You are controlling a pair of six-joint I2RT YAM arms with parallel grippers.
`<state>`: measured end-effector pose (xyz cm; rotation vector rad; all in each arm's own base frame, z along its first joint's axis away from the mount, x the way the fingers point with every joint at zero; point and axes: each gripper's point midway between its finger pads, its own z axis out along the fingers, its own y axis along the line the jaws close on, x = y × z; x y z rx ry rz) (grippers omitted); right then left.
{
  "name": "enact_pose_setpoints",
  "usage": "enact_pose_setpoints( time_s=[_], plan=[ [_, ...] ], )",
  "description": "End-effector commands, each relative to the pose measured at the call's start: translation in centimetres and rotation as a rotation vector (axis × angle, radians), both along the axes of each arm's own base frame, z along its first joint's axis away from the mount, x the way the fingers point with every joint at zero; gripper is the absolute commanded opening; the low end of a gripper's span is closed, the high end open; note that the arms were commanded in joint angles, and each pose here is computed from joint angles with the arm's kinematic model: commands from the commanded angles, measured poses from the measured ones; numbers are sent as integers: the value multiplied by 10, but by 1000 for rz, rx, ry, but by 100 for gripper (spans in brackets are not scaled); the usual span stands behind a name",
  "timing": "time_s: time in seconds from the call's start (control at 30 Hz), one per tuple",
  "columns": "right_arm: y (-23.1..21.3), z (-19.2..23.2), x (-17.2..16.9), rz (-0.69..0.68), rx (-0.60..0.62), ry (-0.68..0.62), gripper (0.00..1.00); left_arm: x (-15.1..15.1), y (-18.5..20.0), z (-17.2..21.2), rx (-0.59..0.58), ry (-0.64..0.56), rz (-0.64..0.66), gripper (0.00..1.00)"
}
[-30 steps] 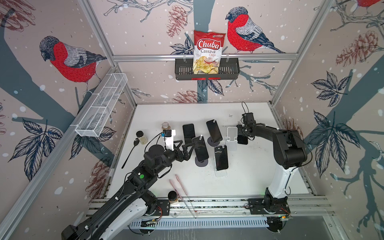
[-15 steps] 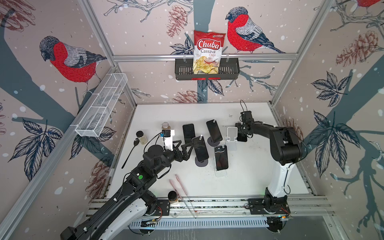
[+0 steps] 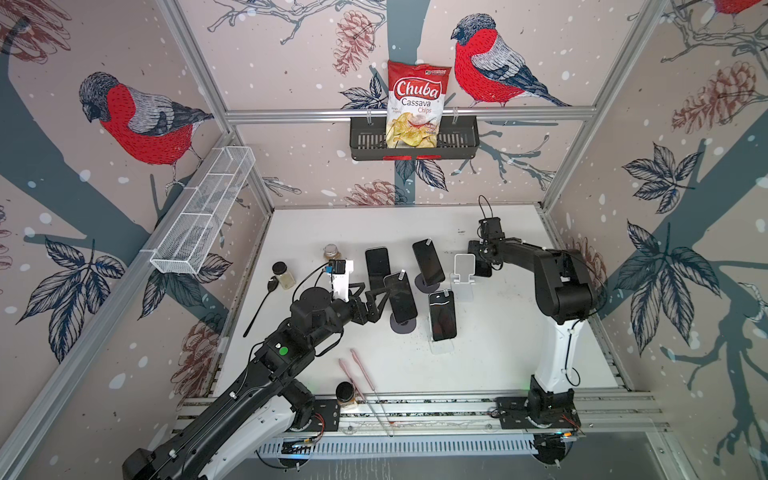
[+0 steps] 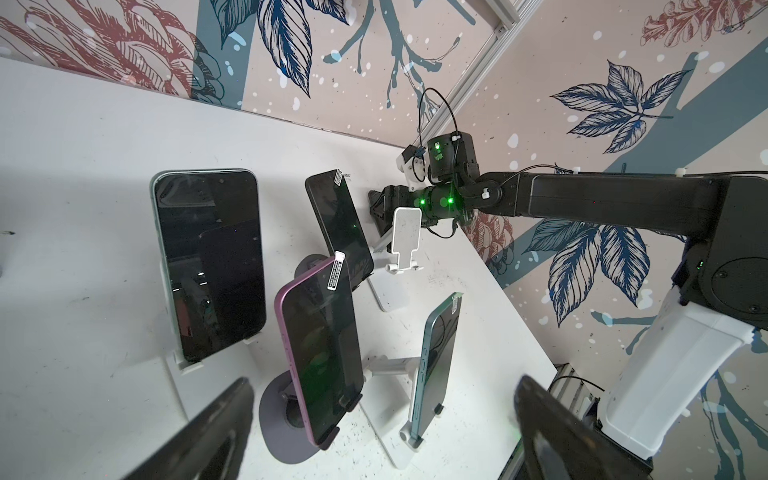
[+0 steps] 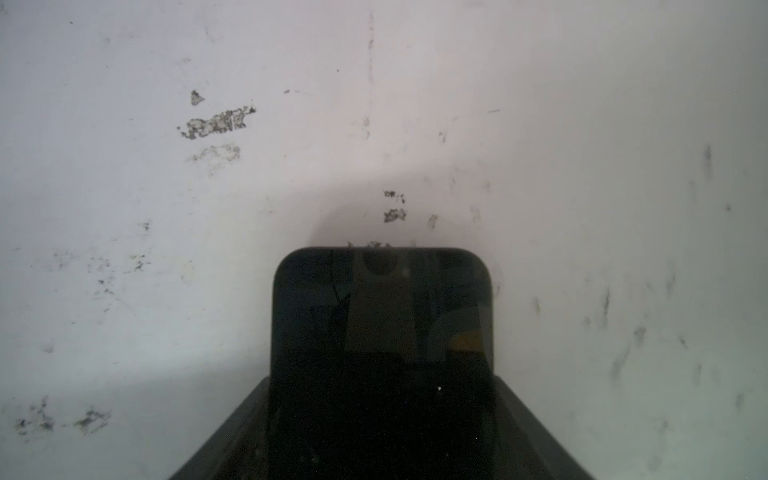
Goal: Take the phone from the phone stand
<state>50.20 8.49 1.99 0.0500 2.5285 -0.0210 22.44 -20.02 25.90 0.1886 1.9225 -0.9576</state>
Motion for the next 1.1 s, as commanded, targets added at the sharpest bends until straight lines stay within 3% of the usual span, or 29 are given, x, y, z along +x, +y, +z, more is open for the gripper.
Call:
enact_pose_setpoints(
  time_s=[0.0,0.3,0.77,1.07],
  plan=[
    [-4,-22,-20,7,-31,112,69,1,0,4,2,-21,-2,97],
    [1,-30,-16,29,-41,143,71,0,0,2,3,-18,-3,97],
    [-8,-40,-16,117,-197,194,73,-4,3,3,-6,-22,1,97],
    [-4,-54,-23,185,-195,242,76,-6,5,5,-4,-20,1,97]
  ],
)
